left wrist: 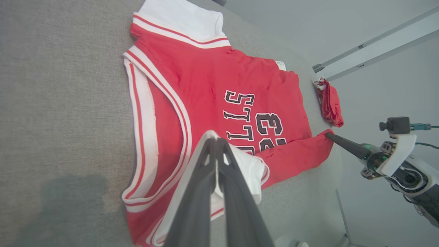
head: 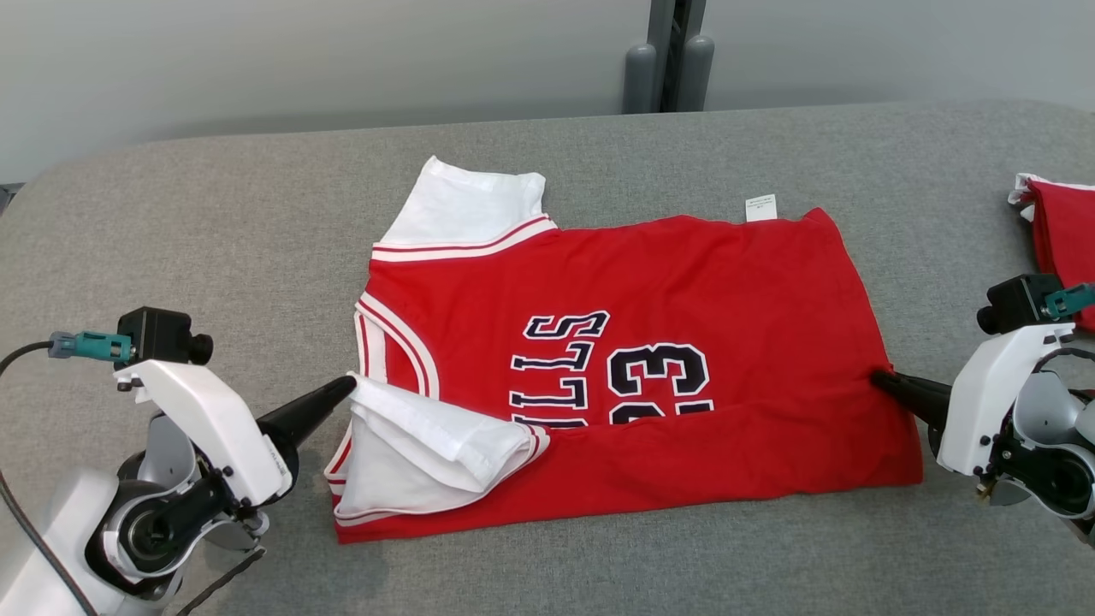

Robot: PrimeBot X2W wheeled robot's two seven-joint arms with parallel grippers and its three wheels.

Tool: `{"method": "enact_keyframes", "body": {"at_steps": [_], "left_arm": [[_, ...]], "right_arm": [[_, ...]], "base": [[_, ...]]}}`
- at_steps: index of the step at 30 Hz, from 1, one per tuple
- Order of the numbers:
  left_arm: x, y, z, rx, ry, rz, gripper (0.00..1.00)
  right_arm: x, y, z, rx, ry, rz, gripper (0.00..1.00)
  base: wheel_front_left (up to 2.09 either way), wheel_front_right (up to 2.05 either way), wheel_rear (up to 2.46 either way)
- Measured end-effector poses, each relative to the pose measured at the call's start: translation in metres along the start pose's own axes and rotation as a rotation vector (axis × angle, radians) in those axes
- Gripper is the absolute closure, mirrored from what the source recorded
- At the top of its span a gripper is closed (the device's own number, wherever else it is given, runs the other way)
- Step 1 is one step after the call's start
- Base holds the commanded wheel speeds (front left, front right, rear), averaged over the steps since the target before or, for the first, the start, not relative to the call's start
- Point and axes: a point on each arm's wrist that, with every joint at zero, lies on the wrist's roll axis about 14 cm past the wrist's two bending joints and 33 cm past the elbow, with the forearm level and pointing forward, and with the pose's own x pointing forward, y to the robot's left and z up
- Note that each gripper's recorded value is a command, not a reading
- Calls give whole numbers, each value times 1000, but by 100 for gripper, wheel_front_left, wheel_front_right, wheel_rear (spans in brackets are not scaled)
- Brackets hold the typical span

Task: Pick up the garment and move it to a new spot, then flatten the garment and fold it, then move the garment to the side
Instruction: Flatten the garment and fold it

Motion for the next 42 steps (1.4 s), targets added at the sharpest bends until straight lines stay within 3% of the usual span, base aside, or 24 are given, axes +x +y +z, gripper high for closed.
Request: {"method": "enact_keyframes", "body": {"at_steps": [24,39,40,41,42], "left_arm": [[41,33,2,-15,-11,126,100],[56,43,12,20,-81,166,100],[58,43,14,21,-90,167,100],[59,43,15,22,-96,170,100],[59,45,16,30,-103,177,100]], "right_arm": [[21,-4,8,-5,-83,8,100],[29,-8,2,10,-59,5,100],[29,-11,1,19,-55,-4,65],[28,-12,0,28,-52,-9,9],[28,-12,0,28,-51,-10,0]], "base": [[0,0,0],[0,0,0],[0,0,0],[0,0,0],[0,0,0]]}}
